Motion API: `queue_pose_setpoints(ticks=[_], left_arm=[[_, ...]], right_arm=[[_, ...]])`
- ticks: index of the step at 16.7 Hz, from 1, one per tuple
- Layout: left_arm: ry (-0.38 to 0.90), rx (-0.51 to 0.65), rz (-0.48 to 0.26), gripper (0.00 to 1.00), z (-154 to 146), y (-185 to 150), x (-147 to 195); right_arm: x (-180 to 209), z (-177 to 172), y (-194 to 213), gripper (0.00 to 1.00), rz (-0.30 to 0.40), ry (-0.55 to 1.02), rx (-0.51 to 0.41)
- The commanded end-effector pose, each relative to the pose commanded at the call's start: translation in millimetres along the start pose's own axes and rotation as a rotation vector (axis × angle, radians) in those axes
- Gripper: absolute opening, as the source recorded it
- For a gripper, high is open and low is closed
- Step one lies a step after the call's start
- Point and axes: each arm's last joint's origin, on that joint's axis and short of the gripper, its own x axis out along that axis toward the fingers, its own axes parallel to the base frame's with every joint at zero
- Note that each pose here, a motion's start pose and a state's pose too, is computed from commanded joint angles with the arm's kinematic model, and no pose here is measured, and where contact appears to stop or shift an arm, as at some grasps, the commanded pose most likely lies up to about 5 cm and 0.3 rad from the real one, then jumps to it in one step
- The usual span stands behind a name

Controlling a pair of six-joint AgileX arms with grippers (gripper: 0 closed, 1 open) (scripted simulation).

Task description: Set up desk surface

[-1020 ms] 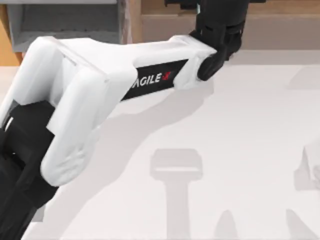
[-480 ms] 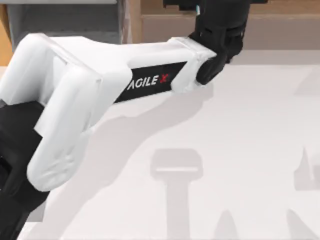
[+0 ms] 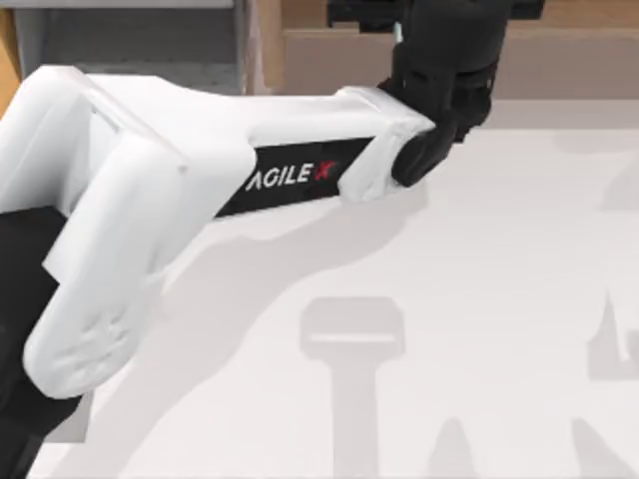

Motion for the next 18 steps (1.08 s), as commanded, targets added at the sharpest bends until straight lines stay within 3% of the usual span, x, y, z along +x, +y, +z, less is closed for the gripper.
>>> queue_pose_setpoints(ticks=[3,7,13,15,18], left_arm=[[-0.005,-0.011,-0.044,0.00,4,-7,-12],[0.005,-0.018,-0.261,0.00,19,-31,-74],[-0.141,0.053,-0.559,0.00,98,-16,-167],[-0.166,0.094,-0.636,0.00,103,-13,-191],[-0.179,0.201,-0.692,0.00,89,-9,-200]], right_arm=[[0,0,0,1.00,0.000,0.000,0.000],[0,0,0,1.00,0.000,0.000,0.000],[0,0,0,1.00,0.000,0.000,0.000],[0,0,0,1.00,0.000,0.000,0.000],[0,0,0,1.00,0.000,0.000,0.000]])
